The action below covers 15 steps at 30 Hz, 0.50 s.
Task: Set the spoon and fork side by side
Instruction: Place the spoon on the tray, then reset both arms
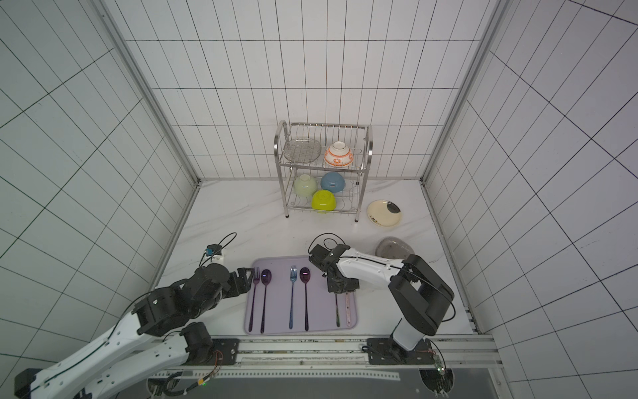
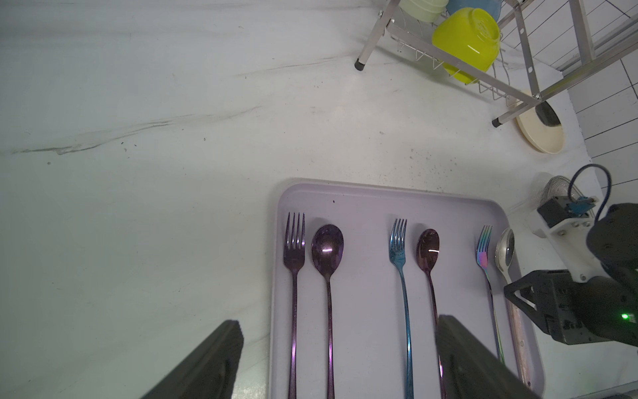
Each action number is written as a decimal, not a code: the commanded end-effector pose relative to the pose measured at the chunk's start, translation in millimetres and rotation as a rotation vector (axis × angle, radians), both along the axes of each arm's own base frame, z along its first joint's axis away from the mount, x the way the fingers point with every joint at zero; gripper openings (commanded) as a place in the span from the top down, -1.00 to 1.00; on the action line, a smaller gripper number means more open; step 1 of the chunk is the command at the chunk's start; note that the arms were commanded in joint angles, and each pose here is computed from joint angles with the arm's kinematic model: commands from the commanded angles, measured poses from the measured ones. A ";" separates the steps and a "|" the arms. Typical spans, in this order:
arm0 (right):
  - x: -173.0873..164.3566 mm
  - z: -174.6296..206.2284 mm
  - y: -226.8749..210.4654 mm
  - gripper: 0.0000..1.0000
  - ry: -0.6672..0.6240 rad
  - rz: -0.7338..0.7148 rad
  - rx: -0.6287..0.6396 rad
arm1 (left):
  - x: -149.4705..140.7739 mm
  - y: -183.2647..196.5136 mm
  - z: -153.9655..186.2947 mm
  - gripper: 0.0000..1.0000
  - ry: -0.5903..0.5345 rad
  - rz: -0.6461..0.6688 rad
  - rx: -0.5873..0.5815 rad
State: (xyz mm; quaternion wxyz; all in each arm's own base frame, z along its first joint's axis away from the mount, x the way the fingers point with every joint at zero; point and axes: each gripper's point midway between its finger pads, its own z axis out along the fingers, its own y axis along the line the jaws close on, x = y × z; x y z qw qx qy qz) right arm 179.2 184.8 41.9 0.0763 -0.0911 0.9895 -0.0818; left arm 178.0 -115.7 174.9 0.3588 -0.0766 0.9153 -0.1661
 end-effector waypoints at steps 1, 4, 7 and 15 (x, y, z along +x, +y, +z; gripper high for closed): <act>14.6 38.2 1.2 0.26 -0.069 0.029 0.054 | 5.4 -4.0 5.5 -0.83 -0.024 -0.006 -0.003; 30.8 69.7 -8.0 0.00 -0.139 0.021 0.114 | 11.8 -10.0 12.9 -0.97 -0.048 -0.021 0.003; 51.8 105.1 -25.7 -0.30 -0.223 0.012 0.208 | 22.8 -9.8 21.3 -0.97 -0.078 -0.003 0.045; 130.7 174.0 -111.2 -0.98 -0.496 -0.064 0.309 | 84.5 29.7 58.8 -0.97 -0.134 0.121 0.220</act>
